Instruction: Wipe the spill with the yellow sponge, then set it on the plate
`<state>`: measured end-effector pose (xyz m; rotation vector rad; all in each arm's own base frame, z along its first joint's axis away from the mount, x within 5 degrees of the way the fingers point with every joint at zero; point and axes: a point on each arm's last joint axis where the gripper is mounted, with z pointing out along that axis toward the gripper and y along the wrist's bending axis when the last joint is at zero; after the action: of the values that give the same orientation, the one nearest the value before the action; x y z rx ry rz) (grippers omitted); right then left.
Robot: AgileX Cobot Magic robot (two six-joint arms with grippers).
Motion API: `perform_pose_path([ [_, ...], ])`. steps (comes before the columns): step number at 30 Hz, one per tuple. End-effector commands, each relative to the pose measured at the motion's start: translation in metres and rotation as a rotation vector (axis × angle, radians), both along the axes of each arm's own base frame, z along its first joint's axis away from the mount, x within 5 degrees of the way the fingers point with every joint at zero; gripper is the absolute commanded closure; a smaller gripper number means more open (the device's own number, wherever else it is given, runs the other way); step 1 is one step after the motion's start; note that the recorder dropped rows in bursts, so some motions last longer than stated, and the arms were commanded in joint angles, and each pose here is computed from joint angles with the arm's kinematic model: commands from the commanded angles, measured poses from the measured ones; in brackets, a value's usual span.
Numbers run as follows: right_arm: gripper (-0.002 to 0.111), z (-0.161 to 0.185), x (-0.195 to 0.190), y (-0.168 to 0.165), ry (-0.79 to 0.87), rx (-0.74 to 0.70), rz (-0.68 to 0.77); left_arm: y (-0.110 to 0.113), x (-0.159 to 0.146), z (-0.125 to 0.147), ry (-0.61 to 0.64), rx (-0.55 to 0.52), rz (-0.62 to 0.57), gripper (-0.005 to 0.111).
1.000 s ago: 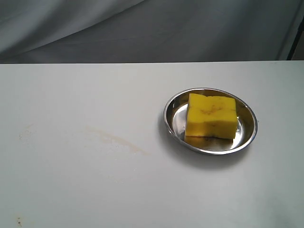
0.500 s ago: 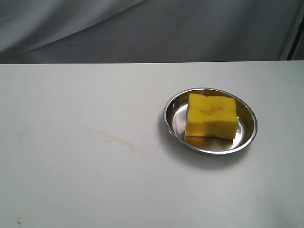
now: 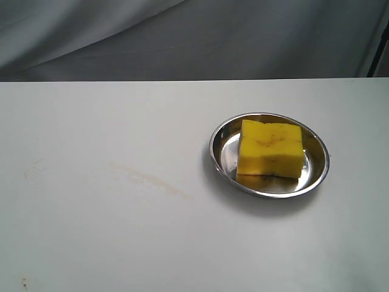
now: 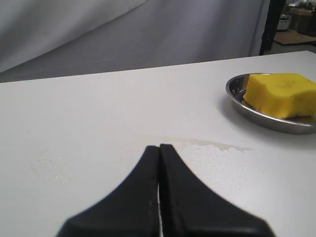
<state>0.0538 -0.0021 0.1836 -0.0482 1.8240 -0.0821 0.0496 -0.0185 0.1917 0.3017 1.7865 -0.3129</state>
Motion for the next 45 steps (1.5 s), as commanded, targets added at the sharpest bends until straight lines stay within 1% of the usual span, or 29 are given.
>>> perform_pose_path([
  [1, 0.108, -0.0007, -0.0001, -0.0001, -0.005, -0.002, 0.0, -0.0003, 0.0007, -0.009, 0.016, 0.018, -0.001, 0.107],
  [3, 0.108, -0.0007, -0.0001, -0.0001, -0.005, -0.002, 0.0, 0.0014, 0.001, -0.01, 0.011, 0.061, 0.007, 0.107],
  [4, 0.108, -0.0007, -0.0001, -0.0001, -0.005, -0.002, 0.0, 0.0016, 0.0009, -0.0108, 0.019, 0.065, 0.008, 0.107],
  [13, 0.108, -0.0007, -0.0001, -0.0001, -0.005, -0.002, 0.0, 0.0016, 0.0009, -0.0108, 0.021, 0.061, 0.01, 0.107],
  [16, 0.108, -0.0007, -0.0001, -0.0001, -0.005, -0.002, 0.0, 0.0014, 0.0008, -0.0107, 0.03, 0.032, 0.014, 0.107],
  [20, 0.108, -0.0007, -0.0001, -0.0001, -0.005, -0.002, 0.0, 0.0014, 0.0008, -0.0107, 0.03, 0.032, 0.014, 0.107],
  [23, 0.108, -0.0007, -0.0001, -0.0001, -0.005, -0.002, 0.0, 0.0036, 0.0016, -0.0102, 0.026, 0.03, 0.059, 0.107],
  [28, 0.108, -0.0007, -0.0001, -0.0001, -0.005, -0.002, 0.0, 0.0053, 0.0021, -0.0102, 0.027, 0.029, 0.092, 0.107],
  [41, 0.108, -0.0007, -0.0001, -0.0001, -0.005, -0.002, 0.0, 0.0054, 0.0022, -0.01, 0.023, 0.032, 0.094, 0.107],
  [43, 0.108, -0.0007, -0.0001, -0.0001, -0.005, -0.002, 0.0, 0.0047, 0.002, -0.0099, 0.03, 0.01, 0.092, 0.107],
  [45, 0.108, -0.0007, -0.0001, -0.0001, -0.005, -0.002, 0.0, 0.0029, 0.0015, -0.0097, 0.046, -0.044, 0.085, 0.107],
])
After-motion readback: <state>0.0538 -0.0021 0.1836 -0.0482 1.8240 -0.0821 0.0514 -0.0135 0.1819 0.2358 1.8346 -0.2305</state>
